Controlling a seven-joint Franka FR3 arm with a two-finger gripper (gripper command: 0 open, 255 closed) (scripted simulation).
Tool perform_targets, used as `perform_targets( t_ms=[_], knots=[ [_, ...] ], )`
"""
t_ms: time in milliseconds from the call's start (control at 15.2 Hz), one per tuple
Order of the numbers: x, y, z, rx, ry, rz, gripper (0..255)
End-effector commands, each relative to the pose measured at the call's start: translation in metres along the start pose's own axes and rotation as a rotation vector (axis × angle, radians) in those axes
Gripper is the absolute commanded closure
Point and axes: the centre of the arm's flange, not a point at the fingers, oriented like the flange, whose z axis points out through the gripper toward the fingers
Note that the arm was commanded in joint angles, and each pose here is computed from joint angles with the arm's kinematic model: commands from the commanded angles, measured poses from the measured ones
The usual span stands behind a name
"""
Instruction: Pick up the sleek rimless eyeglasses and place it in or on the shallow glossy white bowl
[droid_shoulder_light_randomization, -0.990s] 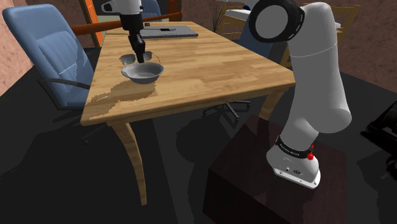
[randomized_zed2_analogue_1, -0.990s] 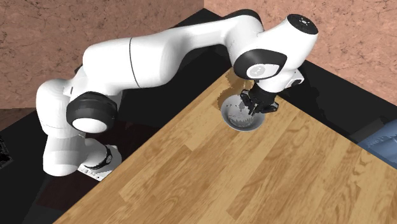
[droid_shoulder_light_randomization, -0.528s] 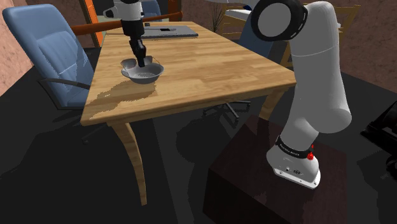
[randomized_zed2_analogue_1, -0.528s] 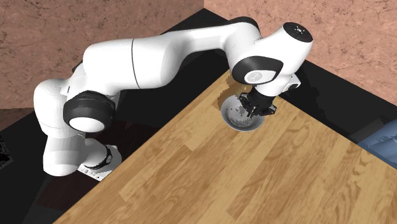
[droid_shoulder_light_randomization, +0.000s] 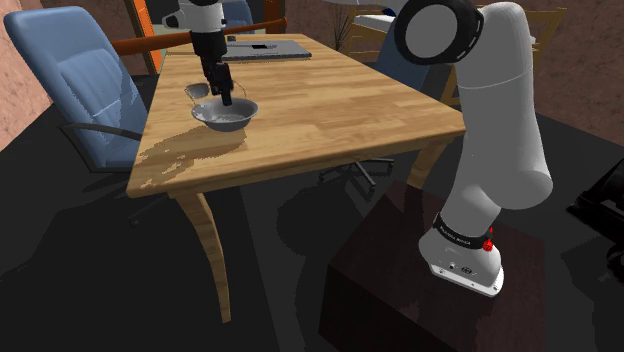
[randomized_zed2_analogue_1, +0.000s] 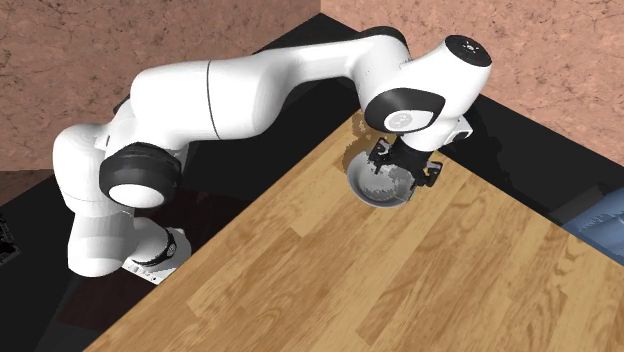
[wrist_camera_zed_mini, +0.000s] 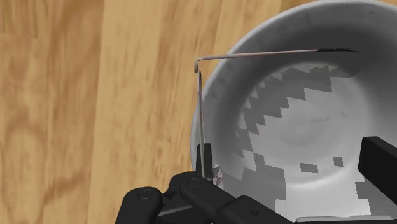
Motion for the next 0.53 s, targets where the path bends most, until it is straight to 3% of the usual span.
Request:
perform_targets(
  t_ms=[0, 264, 462],
  knots=[
    [0.0, 0.0, 0.0, 0.0, 0.0, 0.0, 0],
    [0.0, 0.0, -0.05, 0.0, 0.0, 0.0, 0],
    [0.0, 0.0, -0.05, 0.0, 0.0, 0.0, 0]
  ],
)
